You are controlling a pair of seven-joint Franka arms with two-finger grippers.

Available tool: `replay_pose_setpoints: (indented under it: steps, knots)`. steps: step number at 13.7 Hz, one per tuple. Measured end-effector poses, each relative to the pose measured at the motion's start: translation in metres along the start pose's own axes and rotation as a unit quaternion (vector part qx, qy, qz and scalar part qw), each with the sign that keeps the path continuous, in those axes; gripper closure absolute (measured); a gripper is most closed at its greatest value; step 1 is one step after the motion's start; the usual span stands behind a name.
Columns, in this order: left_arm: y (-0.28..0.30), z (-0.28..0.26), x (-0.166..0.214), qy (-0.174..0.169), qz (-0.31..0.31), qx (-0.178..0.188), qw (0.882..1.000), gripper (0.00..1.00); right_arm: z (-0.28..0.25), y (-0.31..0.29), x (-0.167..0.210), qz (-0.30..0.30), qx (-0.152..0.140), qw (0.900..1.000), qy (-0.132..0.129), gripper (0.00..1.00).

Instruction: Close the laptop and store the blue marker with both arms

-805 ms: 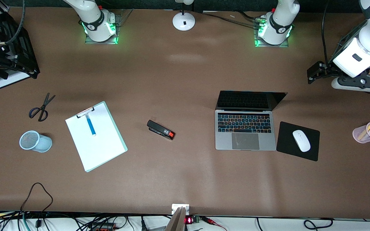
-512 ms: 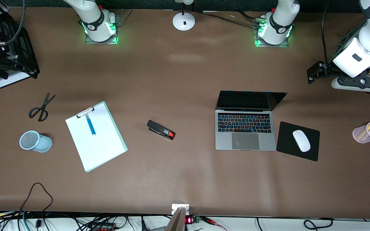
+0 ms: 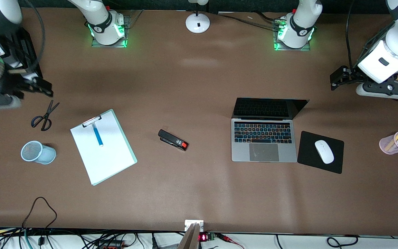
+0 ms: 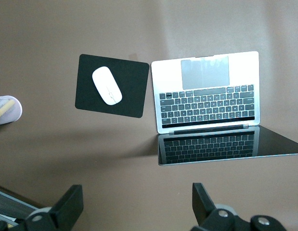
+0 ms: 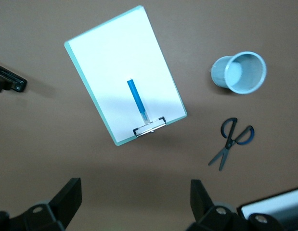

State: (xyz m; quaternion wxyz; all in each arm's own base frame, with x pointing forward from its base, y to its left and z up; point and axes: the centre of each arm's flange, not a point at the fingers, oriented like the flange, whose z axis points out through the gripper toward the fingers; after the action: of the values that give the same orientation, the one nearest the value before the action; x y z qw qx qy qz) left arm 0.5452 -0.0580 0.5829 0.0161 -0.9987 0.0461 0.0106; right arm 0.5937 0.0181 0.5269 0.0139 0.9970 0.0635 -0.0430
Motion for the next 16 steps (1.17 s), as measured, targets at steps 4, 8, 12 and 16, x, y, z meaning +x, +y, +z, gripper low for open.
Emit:
replay_pose_setpoints:
  steps: [4, 8, 12, 16]
  knots:
    - [0.001, 0.009, 0.005, -0.009, 0.001, -0.001, 1.0, 0.0, 0.089, 0.0, 0.046, -0.067, -0.007, 0.998, -0.001, 0.0]
    - [0.001, 0.026, 0.024, -0.023, 0.004, -0.006, 1.0, 0.0, 0.168, -0.002, 0.075, -0.119, -0.011, 0.993, -0.015, 0.28]
    - [0.001, 0.038, 0.032, -0.038, 0.005, -0.008, 0.999, 0.12, 0.228, -0.01, 0.089, -0.15, -0.012, 0.988, -0.026, 0.41]
    - [0.004, 0.035, 0.024, -0.068, 0.008, -0.007, 0.998, 0.56, 0.273, -0.041, 0.1, -0.175, -0.015, 0.984, -0.021, 0.44]
